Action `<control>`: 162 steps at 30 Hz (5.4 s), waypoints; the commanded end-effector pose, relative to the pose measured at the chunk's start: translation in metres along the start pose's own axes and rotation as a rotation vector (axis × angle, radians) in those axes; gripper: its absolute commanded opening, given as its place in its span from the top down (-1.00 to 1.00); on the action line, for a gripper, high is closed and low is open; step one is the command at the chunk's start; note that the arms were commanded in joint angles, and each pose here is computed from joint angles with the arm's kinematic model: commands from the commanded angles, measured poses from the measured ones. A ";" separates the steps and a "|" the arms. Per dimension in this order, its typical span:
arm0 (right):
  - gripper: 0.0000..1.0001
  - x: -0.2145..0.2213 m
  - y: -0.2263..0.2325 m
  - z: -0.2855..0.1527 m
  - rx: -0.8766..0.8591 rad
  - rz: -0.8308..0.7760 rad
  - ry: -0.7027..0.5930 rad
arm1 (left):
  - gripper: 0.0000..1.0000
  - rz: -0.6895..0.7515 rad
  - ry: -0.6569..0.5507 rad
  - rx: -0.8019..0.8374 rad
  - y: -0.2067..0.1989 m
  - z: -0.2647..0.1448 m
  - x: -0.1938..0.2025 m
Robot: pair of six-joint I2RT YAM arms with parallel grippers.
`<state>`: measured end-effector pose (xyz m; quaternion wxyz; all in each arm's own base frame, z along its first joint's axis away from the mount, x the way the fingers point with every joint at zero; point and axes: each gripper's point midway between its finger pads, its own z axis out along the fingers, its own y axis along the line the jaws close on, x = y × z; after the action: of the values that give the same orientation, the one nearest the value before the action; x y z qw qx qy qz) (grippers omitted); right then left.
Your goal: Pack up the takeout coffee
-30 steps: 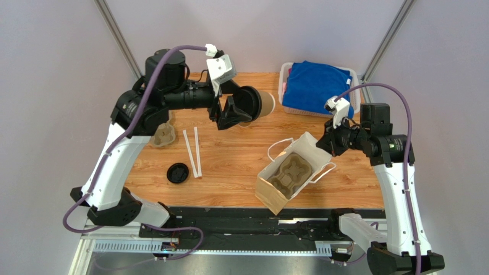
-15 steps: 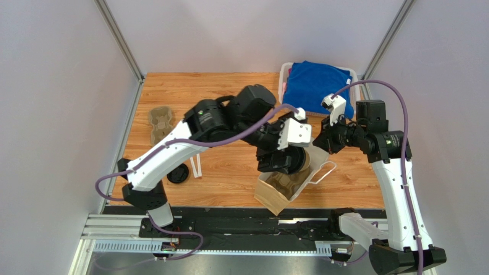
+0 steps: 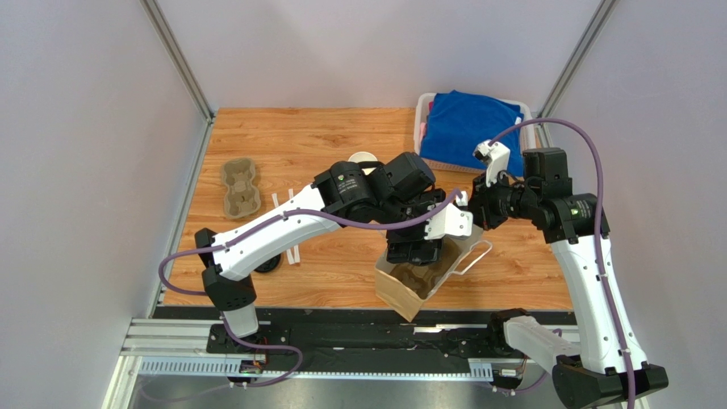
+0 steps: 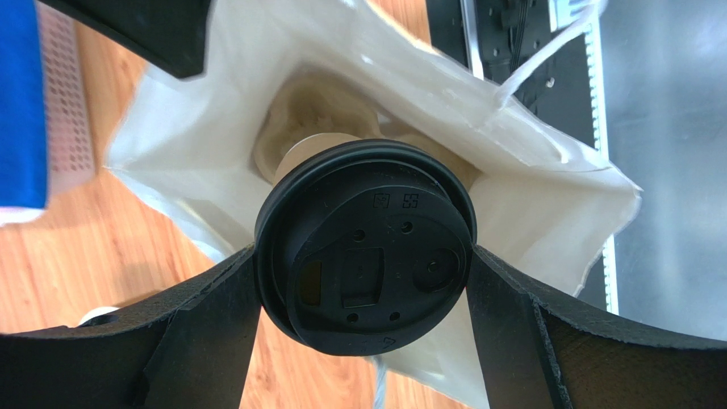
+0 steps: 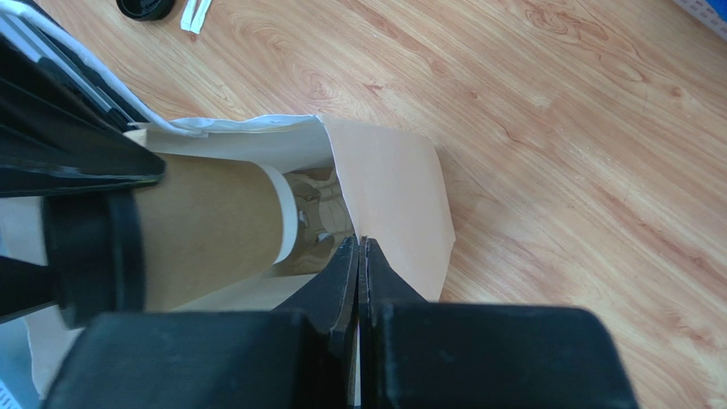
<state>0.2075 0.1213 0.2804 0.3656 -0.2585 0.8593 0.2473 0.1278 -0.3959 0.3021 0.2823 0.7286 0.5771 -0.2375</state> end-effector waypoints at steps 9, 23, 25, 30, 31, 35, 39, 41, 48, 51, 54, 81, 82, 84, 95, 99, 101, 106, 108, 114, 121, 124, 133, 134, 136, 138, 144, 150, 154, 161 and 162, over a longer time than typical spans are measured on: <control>1.00 -0.001 0.020 -0.007 -0.039 0.144 -0.052 | 0.06 0.050 0.072 -0.053 0.008 0.024 0.031; 0.70 0.056 0.087 -0.045 -0.228 0.243 -0.038 | 0.07 0.002 0.069 -0.077 0.018 -0.003 0.061; 0.35 0.063 0.088 -0.044 -0.233 0.222 -0.028 | 0.07 -0.001 0.050 -0.064 0.014 -0.004 0.061; -0.29 0.028 0.063 -0.041 -0.129 0.123 -0.097 | 0.07 -0.007 0.030 -0.056 0.010 -0.002 0.062; -0.31 0.009 0.058 -0.045 -0.104 0.069 -0.150 | 0.07 -0.006 0.027 -0.055 0.009 -0.001 0.062; -0.36 -0.031 0.029 -0.035 -0.027 -0.031 -0.166 | 0.07 0.000 0.034 -0.044 0.006 0.003 0.069; -0.46 -0.044 0.018 -0.022 -0.050 -0.134 -0.137 | 0.07 0.009 0.028 -0.042 0.006 0.004 0.070; -0.53 -0.044 0.017 -0.016 -0.076 -0.193 -0.118 | 0.07 0.012 0.031 -0.048 0.007 0.004 0.071; -0.57 -0.039 0.038 0.010 -0.184 -0.376 -0.036 | 0.07 0.007 0.027 -0.052 0.007 0.007 0.073; -0.48 -0.038 0.038 0.028 -0.163 -0.436 -0.033 | 0.07 0.002 0.030 -0.055 0.007 0.008 0.075; -0.29 -0.034 0.035 0.048 -0.148 -0.445 0.011 | 0.07 0.003 0.041 -0.070 0.008 0.008 0.079; 1.00 -0.039 0.076 0.017 -0.009 -0.473 -0.275 | 0.15 -0.007 0.071 -0.393 0.016 0.014 0.159; 1.00 -0.039 0.077 0.016 -0.013 -0.463 -0.276 | 0.15 0.002 0.072 -0.414 0.016 0.013 0.161; 1.00 -0.039 0.078 0.014 -0.016 -0.454 -0.280 | 0.15 0.032 0.050 -0.453 0.017 0.012 0.161; 1.00 -0.029 0.092 0.017 -0.091 -0.413 -0.250 | 0.16 0.150 0.060 -0.567 0.021 0.007 0.161; 1.00 -0.029 0.094 0.018 -0.101 -0.389 -0.251 | 0.16 0.165 0.005 -0.593 0.026 -0.009 0.139; 1.00 -0.028 0.096 0.020 -0.109 -0.383 -0.253 | 0.16 0.166 -0.037 -0.575 0.024 -0.012 0.127; 1.00 -0.028 0.097 0.022 -0.110 -0.372 -0.255 | 0.16 0.195 -0.084 -0.555 0.026 -0.011 0.107; 1.00 -0.030 0.098 0.022 -0.116 -0.366 -0.262 | 0.16 0.215 -0.097 -0.554 0.026 -0.009 0.101; 1.00 -0.034 0.096 0.022 -0.099 -0.341 -0.272 | 0.18 0.287 -0.060 -0.524 0.018 -0.006 0.103; 1.00 -0.039 0.096 0.021 -0.091 -0.321 -0.289 | 0.18 0.441 -0.007 -0.448 -0.004 0.002 0.108; 1.00 -0.040 0.099 0.020 -0.099 -0.333 -0.296 | 0.18 0.446 -0.013 -0.395 -0.009 0.011 0.104; 1.00 -0.039 0.110 0.018 -0.141 -0.383 -0.295 | 0.18 0.550 0.021 -0.310 -0.012 0.038 0.104; 1.00 -0.039 0.111 0.018 -0.144 -0.384 -0.295 | 0.18 0.561 0.024 -0.315 -0.010 0.038 0.102; 1.00 -0.039 0.111 0.018 -0.145 -0.385 -0.294 | 0.18 0.569 0.033 -0.325 -0.007 0.040 0.101; 1.00 -0.038 0.111 0.019 -0.147 -0.382 -0.291 | 0.18 0.586 0.042 -0.332 -0.005 0.042 0.103; 1.00 -0.030 0.113 0.020 -0.165 -0.370 -0.271 | 0.18 0.646 0.061 -0.404 0.008 0.036 0.101; 1.00 -0.031 0.120 0.020 -0.194 -0.378 -0.278 | 0.19 0.721 0.086 -0.443 0.015 0.022 0.098; 1.00 -0.030 0.125 0.020 -0.214 -0.416 -0.276 | 0.19 0.763 0.062 -0.437 0.011 0.016 0.093; 1.00 -0.031 0.120 0.020 -0.176 -0.442 -0.290 | 0.20 0.515 0.009 -0.373 0.007 0.005 0.090; 1.00 -0.035 0.121 0.019 -0.176 -0.441 -0.304 | 0.20 0.468 0.002 -0.371 0.006 0.007 0.091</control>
<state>0.1560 0.2281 0.3014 0.4681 -0.4357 0.7202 0.2689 0.1573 -0.3334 0.2121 0.4366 0.8198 0.3706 0.0005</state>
